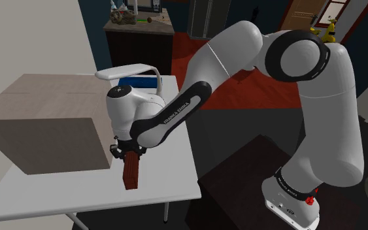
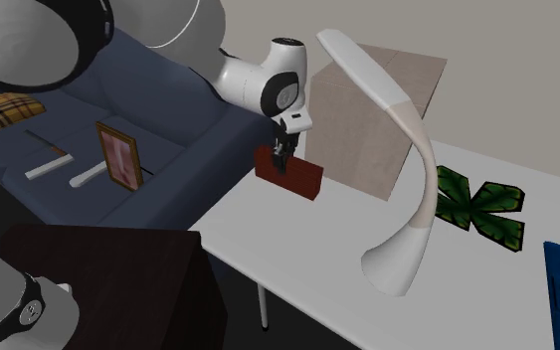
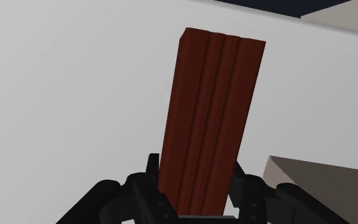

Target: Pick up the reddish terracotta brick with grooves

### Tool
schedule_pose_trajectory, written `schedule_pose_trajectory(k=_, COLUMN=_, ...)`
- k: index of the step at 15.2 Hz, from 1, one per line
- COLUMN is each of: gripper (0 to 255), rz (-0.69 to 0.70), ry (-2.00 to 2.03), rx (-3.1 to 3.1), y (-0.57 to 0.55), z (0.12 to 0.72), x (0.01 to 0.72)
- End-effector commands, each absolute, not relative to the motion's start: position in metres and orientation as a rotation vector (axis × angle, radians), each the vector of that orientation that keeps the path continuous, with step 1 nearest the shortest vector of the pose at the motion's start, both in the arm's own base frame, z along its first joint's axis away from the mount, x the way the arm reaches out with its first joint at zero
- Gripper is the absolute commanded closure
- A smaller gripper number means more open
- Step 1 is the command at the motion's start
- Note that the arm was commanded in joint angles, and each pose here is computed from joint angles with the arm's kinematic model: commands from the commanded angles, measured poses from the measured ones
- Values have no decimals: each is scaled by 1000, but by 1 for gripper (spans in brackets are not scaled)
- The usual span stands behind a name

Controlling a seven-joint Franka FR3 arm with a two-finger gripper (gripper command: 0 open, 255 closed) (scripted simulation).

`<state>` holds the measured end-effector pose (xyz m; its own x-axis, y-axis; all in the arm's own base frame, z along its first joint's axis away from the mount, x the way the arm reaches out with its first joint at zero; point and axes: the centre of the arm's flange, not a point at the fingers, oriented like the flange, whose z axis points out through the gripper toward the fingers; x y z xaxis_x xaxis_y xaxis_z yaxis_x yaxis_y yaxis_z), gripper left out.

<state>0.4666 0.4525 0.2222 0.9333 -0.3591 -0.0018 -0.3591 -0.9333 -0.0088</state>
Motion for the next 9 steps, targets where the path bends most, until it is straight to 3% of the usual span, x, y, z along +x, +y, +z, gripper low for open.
schedule_pose_trajectory(k=1, gripper=255, rz=-1, ry=572, rx=-3079, y=453, z=234, x=467)
schedule_pose_trajectory(k=9, gripper=255, rz=-1, ry=572, rx=-3079, y=453, z=276, x=467)
